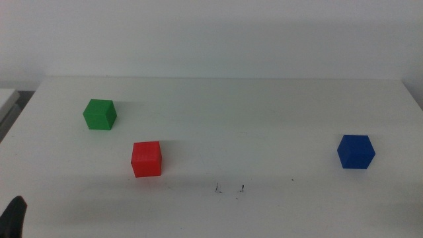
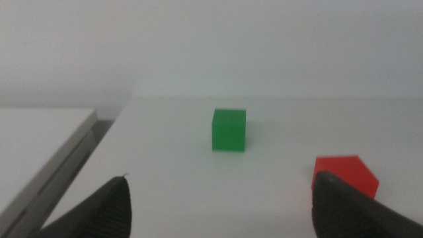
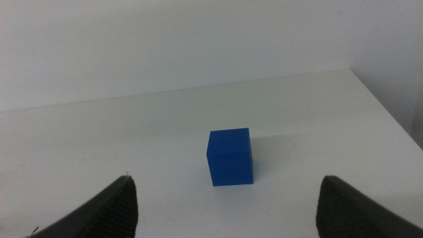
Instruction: Stack red cubes first, then green, then blue cubes in a specific spot.
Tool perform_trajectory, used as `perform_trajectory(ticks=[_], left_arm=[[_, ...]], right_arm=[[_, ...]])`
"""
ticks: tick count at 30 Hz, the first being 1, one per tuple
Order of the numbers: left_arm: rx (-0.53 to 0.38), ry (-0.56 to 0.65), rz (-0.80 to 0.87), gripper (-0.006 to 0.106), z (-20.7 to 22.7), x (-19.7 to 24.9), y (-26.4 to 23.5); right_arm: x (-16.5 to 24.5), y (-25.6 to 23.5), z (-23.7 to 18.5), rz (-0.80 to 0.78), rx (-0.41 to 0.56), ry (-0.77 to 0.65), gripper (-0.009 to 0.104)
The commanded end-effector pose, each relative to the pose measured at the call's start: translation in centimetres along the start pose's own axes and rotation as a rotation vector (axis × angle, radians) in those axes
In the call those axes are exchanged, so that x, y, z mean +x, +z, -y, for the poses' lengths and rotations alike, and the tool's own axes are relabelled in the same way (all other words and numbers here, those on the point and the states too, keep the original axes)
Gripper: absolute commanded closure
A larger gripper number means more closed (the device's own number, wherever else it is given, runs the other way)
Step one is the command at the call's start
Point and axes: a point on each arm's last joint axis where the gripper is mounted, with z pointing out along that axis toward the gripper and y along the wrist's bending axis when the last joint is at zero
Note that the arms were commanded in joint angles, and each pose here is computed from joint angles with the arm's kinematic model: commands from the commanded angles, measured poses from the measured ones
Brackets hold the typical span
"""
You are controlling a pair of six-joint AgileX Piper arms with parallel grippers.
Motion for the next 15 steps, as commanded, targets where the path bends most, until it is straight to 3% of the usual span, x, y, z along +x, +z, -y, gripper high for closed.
perform_trajectory(ticks=[1,6,15], left_arm=[[0.002,-0.004,-0.026,0.007,0.1,-1.3,0.2],[-0.004,0.039,-0.306,0.007,0.3,-6.7,3.8],[0.067,-0.172,-0.8,0.007,3.0,-12.5,14.4]], right_arm=[[0.0,0.0,0.1,0.008,0.005,-0.013,0.007],[0.0,0.0,0.1,0.008,0.005,-0.013,0.007],[0.0,0.0,0.1,0.008,0.005,-0.013,0.007]])
